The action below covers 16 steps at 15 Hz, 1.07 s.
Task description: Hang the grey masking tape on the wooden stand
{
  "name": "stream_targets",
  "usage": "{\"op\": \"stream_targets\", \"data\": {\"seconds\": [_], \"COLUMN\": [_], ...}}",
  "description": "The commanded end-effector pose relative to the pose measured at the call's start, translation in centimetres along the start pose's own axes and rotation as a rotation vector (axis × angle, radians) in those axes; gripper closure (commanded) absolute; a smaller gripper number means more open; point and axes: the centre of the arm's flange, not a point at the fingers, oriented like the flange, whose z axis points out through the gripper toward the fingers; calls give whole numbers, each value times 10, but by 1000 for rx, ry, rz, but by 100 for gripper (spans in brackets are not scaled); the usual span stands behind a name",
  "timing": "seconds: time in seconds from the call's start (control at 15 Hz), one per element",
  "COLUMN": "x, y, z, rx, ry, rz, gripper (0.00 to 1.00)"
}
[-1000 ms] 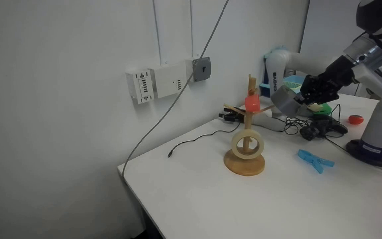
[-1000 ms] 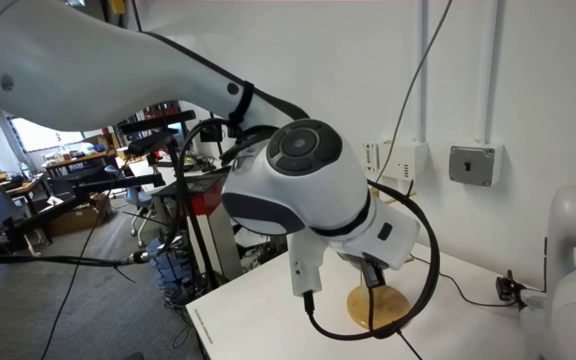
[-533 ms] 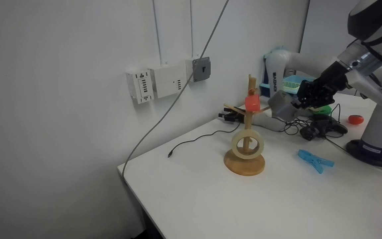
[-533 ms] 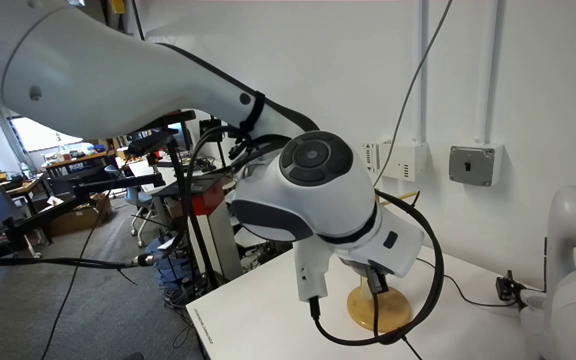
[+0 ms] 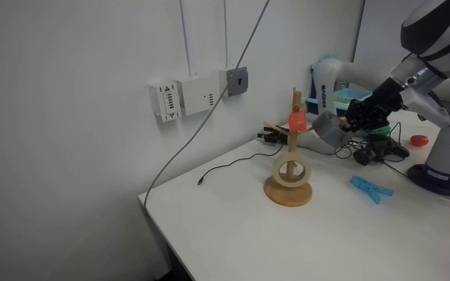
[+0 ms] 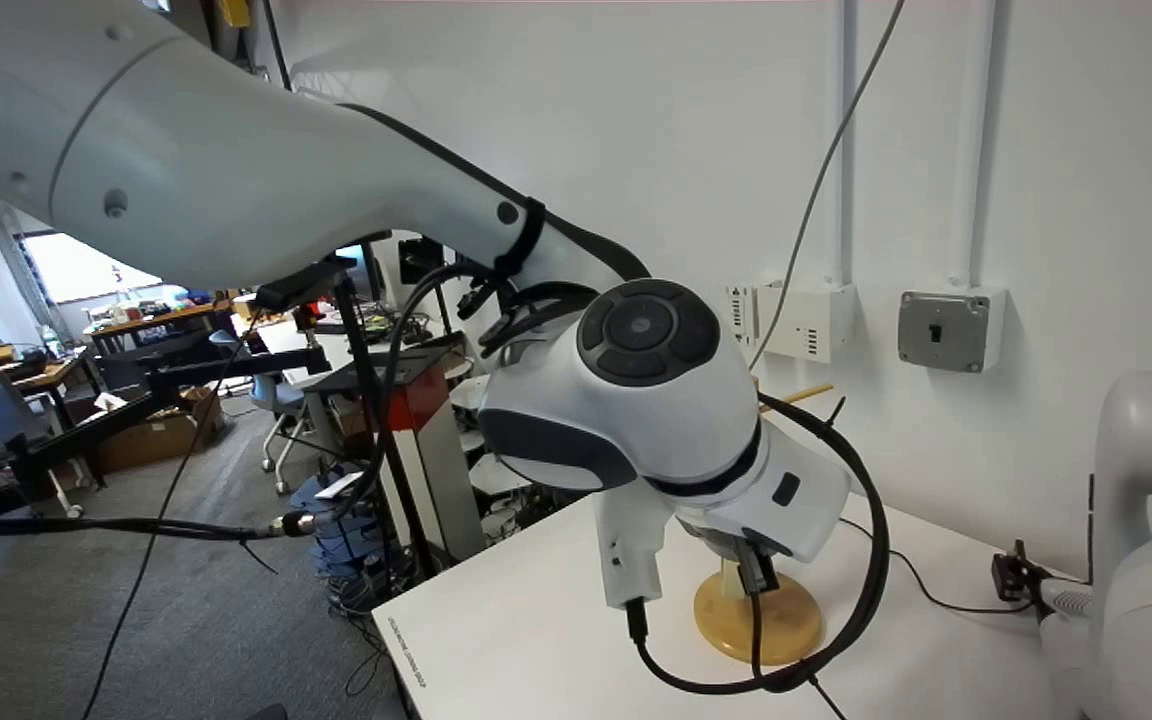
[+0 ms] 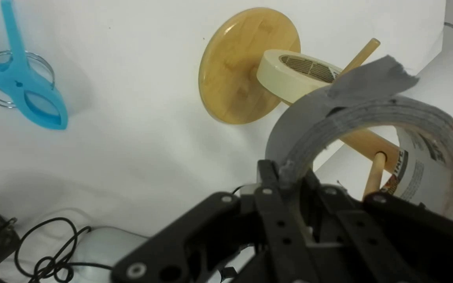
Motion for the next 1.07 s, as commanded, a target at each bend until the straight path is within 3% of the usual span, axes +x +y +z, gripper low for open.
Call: {"op": "stream_targets", "data": {"seconds": [0.0,0.53,1.0], "x": [7,10,1], "y": [-2,-5,-3], "z": [1,-3,-21], "rx": [9,14,-38], "ry": [24,32,64], "rz": [-25,-32,-81], "gripper": [57,1,0]}}
